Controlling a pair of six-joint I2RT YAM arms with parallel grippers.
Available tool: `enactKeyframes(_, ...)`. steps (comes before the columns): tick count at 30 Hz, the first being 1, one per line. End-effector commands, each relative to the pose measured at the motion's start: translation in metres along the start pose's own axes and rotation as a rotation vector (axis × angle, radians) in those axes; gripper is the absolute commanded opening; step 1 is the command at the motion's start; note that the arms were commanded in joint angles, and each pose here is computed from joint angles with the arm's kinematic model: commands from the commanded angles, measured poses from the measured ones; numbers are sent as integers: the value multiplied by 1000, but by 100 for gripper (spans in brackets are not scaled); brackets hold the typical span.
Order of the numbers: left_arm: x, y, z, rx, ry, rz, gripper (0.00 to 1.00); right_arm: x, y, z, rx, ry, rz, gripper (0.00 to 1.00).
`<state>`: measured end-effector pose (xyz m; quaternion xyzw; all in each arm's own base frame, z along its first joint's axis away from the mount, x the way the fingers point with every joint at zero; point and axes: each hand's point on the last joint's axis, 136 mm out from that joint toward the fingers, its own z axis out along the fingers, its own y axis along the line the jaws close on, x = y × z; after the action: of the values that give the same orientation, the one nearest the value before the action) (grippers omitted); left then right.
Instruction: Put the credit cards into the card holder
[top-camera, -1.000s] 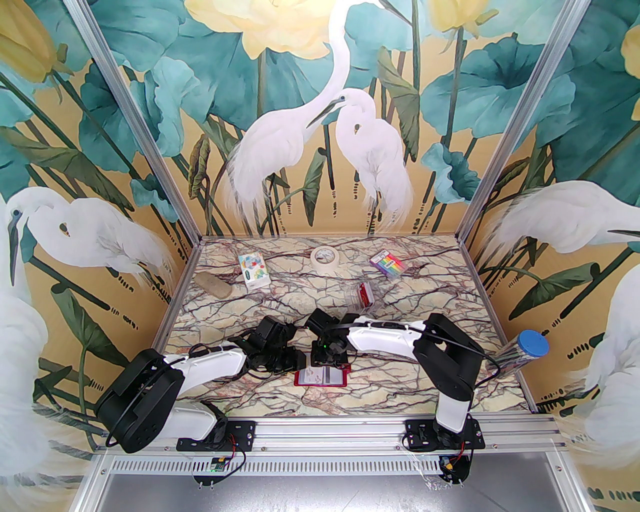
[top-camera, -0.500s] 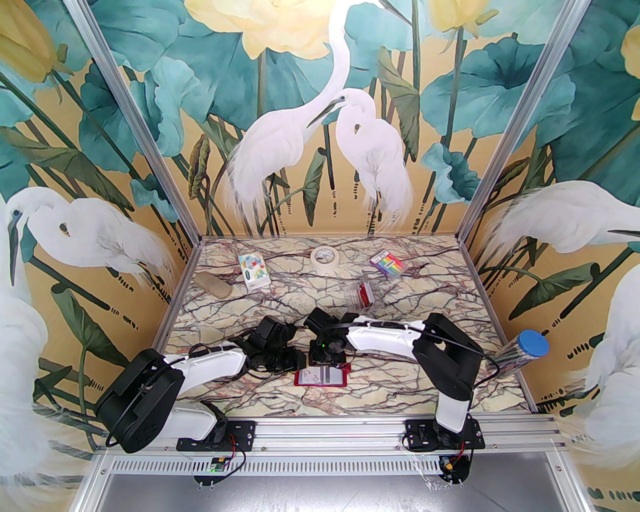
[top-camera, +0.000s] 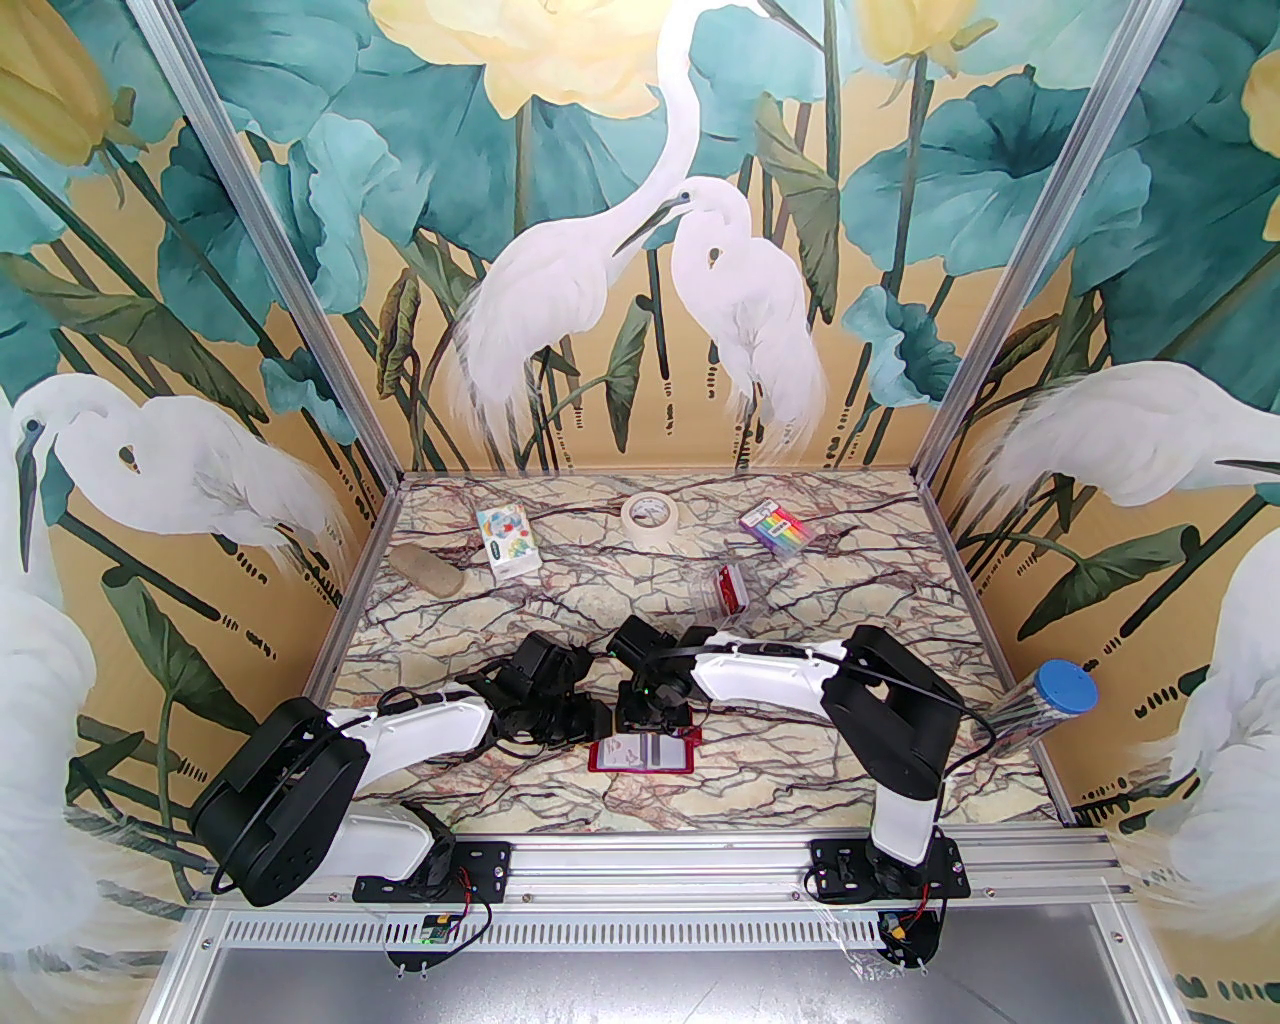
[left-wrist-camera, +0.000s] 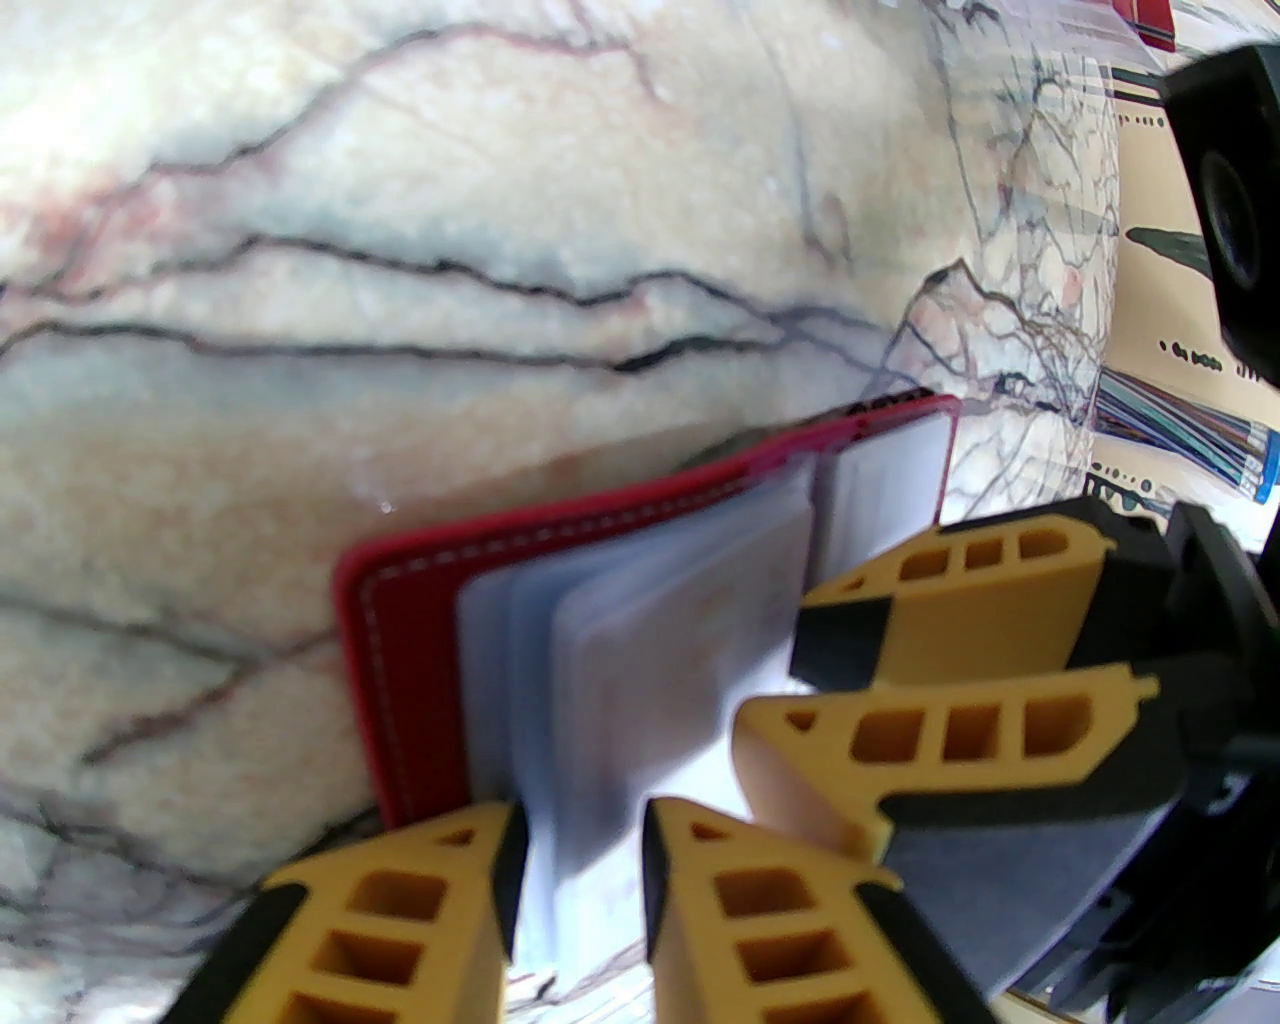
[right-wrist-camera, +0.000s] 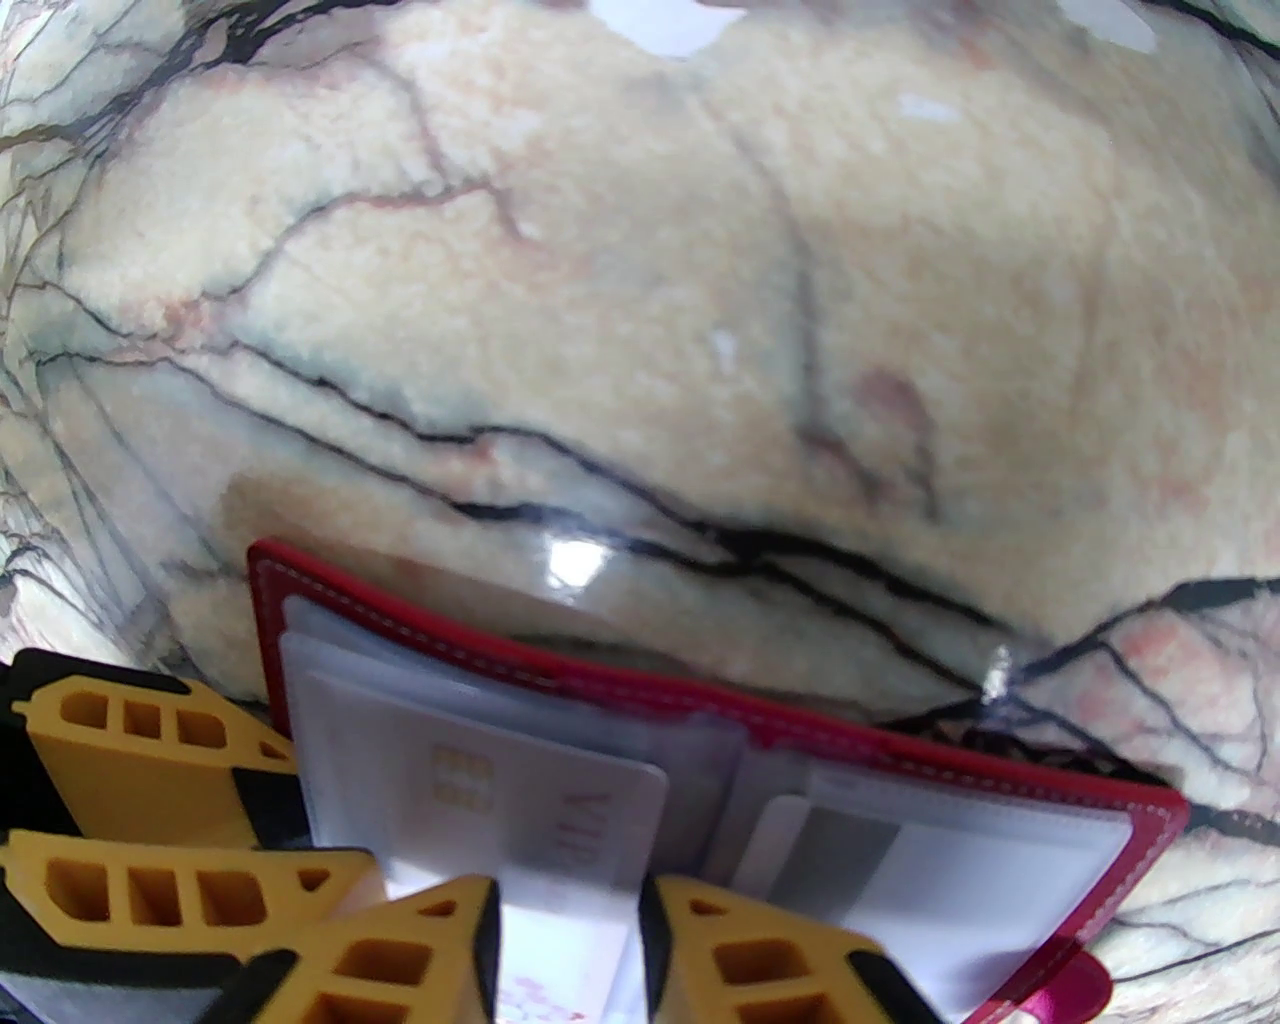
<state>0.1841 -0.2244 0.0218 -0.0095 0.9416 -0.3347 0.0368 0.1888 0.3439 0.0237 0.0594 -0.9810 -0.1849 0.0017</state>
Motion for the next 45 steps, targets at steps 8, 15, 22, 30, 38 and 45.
enactKeyframes(8,11,25,-8,-128,-10,-21,31,-1,6,-31,-37,-66,-53,35)
enactKeyframes(15,9,21,-17,-130,-33,-13,32,2,2,-17,-36,-39,-42,23)
enactKeyframes(22,8,19,-19,-125,-37,-13,30,5,2,-5,-49,-8,-36,17)
enactKeyframes(30,10,17,-13,-106,-16,-21,24,9,-1,2,-45,13,-30,15)
enactKeyframes(38,11,20,-11,-117,-12,-21,22,11,-3,3,-44,19,-24,12)
enactKeyframes(45,12,22,-11,-122,-12,-22,22,15,-3,3,-57,22,-6,16)
